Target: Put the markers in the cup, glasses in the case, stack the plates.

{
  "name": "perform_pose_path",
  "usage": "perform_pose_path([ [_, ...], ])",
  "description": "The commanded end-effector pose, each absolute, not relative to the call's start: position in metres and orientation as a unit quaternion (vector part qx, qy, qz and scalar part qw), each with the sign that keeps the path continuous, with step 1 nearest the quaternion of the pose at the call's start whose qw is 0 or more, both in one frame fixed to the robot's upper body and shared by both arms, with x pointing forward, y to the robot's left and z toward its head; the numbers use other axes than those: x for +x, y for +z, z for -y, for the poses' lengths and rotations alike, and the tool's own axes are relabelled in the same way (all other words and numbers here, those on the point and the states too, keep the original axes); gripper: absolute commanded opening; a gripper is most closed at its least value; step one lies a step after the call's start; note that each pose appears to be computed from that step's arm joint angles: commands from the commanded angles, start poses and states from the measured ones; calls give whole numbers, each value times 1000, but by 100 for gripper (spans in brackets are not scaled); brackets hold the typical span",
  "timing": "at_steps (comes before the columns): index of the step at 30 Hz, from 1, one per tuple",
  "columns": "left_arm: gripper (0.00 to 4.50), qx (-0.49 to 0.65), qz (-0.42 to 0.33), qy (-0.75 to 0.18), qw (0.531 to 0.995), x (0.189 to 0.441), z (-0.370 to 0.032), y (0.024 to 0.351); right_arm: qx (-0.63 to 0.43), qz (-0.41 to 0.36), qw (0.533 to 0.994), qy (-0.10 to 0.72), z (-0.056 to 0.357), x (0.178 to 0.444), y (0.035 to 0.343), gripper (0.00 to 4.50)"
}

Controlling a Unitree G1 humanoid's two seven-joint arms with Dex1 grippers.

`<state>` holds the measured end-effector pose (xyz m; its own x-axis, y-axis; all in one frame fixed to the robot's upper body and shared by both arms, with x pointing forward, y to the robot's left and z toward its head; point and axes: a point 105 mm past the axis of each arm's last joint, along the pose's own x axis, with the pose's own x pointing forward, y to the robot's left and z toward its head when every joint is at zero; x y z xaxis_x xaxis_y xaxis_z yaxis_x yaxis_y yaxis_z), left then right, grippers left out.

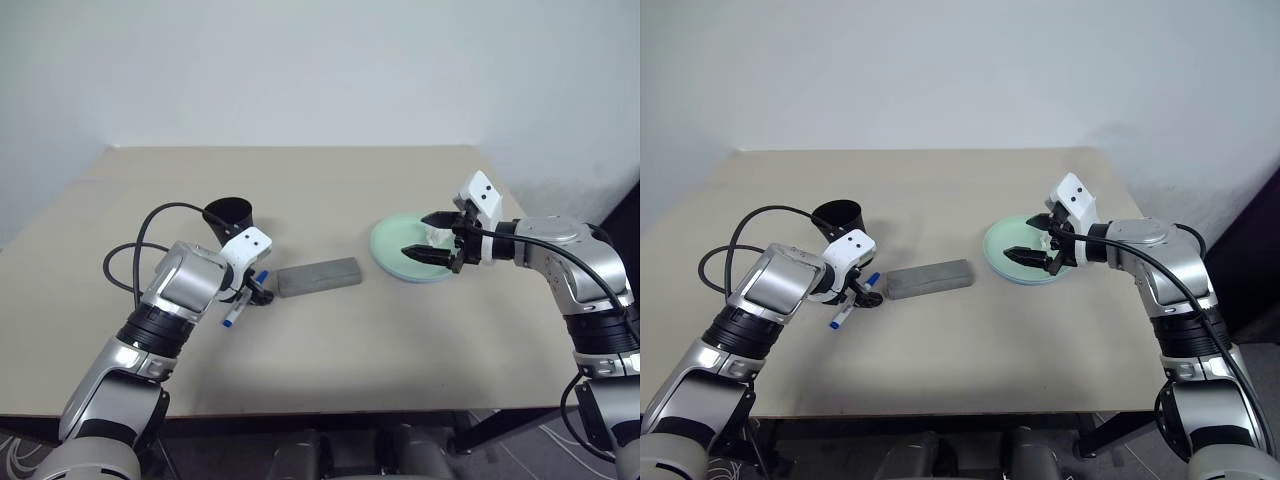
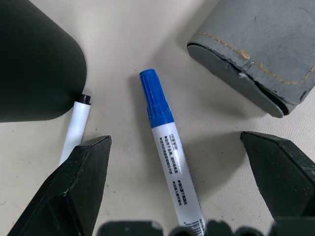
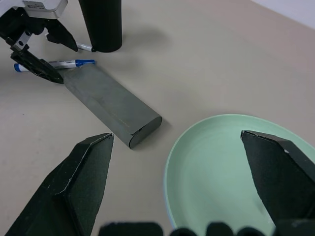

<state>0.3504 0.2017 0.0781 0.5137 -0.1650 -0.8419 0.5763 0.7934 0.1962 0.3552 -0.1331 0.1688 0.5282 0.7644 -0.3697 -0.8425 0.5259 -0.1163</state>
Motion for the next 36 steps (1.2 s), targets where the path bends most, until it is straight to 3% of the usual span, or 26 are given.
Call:
perform_pose_path([
  [1,431,234,-451,-211,835,351,-204,71,-153,-111,865,465,132,357,186,450],
  [5,333,236,-457,-207,833,350,-207,68,-152,-110,866,463,132,357,186,450],
  [13,53,240,-463,-195,831,351,-214,66,-153,-108,867,461,132,359,187,450],
  [15,10,243,-462,-195,830,352,-214,67,-153,-108,867,461,132,359,187,450],
  [23,10,273,-386,-246,846,364,-213,108,-155,-107,867,462,133,359,188,450],
  [31,10,196,-220,-324,899,384,-182,202,-154,-105,865,465,130,359,188,450],
  [36,10,158,-136,-348,914,390,-169,237,-154,-103,865,467,128,360,189,450],
])
